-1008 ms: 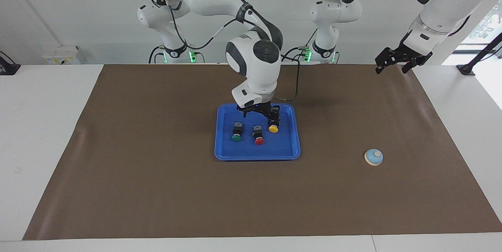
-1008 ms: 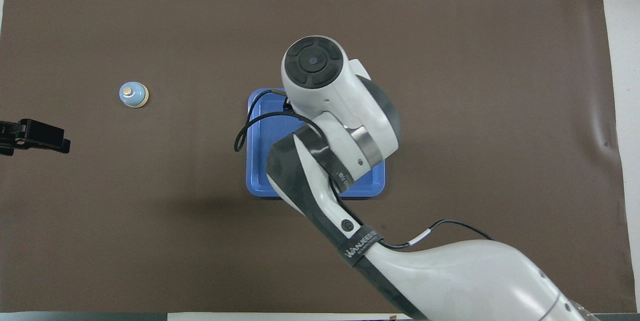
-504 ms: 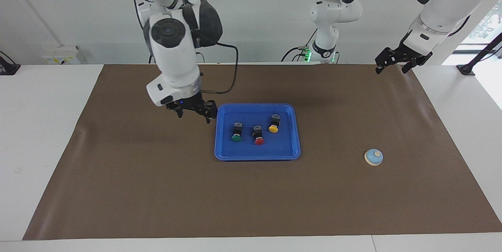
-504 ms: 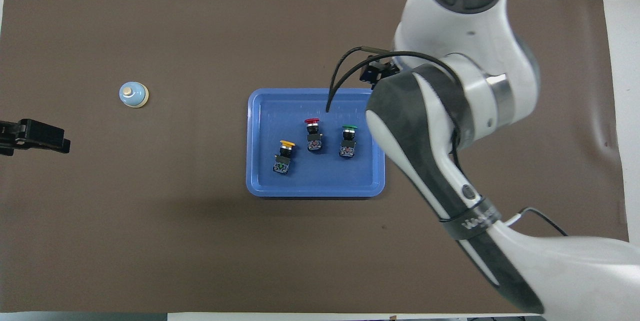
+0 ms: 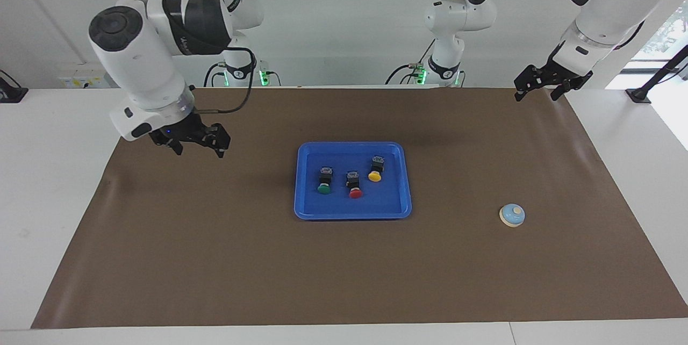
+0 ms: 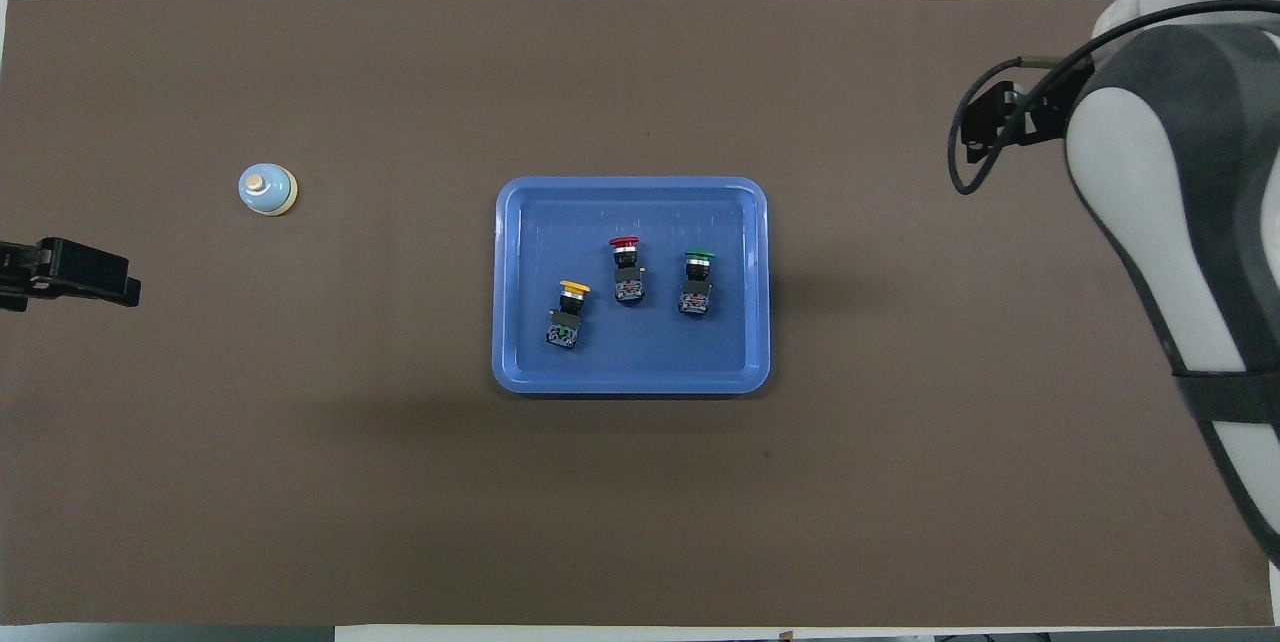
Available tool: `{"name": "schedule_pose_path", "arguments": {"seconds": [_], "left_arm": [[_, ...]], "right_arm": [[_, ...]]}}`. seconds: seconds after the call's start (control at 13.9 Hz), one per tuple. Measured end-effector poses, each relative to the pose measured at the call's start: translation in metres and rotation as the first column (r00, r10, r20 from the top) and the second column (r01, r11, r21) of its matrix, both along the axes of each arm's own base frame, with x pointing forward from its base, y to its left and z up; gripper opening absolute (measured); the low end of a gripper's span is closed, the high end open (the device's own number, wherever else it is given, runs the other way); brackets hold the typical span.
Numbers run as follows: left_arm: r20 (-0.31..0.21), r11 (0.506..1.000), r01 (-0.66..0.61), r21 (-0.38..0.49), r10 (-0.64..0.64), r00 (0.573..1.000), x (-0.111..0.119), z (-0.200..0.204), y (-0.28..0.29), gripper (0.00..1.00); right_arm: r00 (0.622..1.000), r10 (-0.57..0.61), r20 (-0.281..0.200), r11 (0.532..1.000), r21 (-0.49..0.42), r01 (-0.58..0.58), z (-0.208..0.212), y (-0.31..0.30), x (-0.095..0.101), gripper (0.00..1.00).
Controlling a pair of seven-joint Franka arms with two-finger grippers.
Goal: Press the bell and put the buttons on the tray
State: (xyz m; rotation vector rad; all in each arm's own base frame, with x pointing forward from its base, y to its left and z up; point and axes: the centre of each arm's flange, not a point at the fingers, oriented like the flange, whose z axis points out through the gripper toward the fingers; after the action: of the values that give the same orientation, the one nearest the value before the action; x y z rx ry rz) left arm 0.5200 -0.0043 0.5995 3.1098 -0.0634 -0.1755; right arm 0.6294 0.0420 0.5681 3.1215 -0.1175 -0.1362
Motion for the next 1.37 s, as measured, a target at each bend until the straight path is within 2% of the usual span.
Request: {"name": "schedule_pose_path", "arguments": {"seconds": [0.14,0.36,0.5,0.65,0.79,1.01,1.37], "left_arm": [[0.0,1.0,0.0,0.0,0.0,1.0,0.0,0.0,0.0,1.0],[0.0,1.0,0.0,0.0,0.0,1.0,0.0,0.0,0.0,1.0],[0.0,1.0,0.0,0.0,0.0,1.0,0.0,0.0,0.0,1.0],[0.0,1.0,0.0,0.0,0.0,1.0,0.0,0.0,0.0,1.0],[0.0,1.0,0.0,0.0,0.0,1.0,0.0,0.0,0.0,1.0],[0.0,1.0,0.0,0.0,0.0,1.0,0.0,0.0,0.0,1.0],[0.008,1.0,0.005,0.0,-0.005,1.0,0.001,0.0,-0.003,1.0]], "right_arm": [[1.0,0.009,0.001,1.0,0.004,-0.009,0.024,-0.021,-0.017,1.0],[1.0,0.014,0.014,1.0,0.01,-0.015,0.055,-0.045,-0.053,1.0],[0.999,0.025,0.022,1.0,0.013,-0.025,0.068,-0.055,-0.08,1.0],[0.999,0.043,0.015,0.999,0.015,-0.044,0.073,-0.057,-0.097,1.0],[0.998,0.053,0.015,0.998,0.015,-0.054,0.067,-0.052,-0.099,1.0],[0.997,0.054,0.046,0.998,0.012,-0.055,0.049,-0.051,-0.091,1.0],[0.998,0.047,0.037,0.999,0.013,-0.047,0.033,-0.056,-0.089,1.0]]}}
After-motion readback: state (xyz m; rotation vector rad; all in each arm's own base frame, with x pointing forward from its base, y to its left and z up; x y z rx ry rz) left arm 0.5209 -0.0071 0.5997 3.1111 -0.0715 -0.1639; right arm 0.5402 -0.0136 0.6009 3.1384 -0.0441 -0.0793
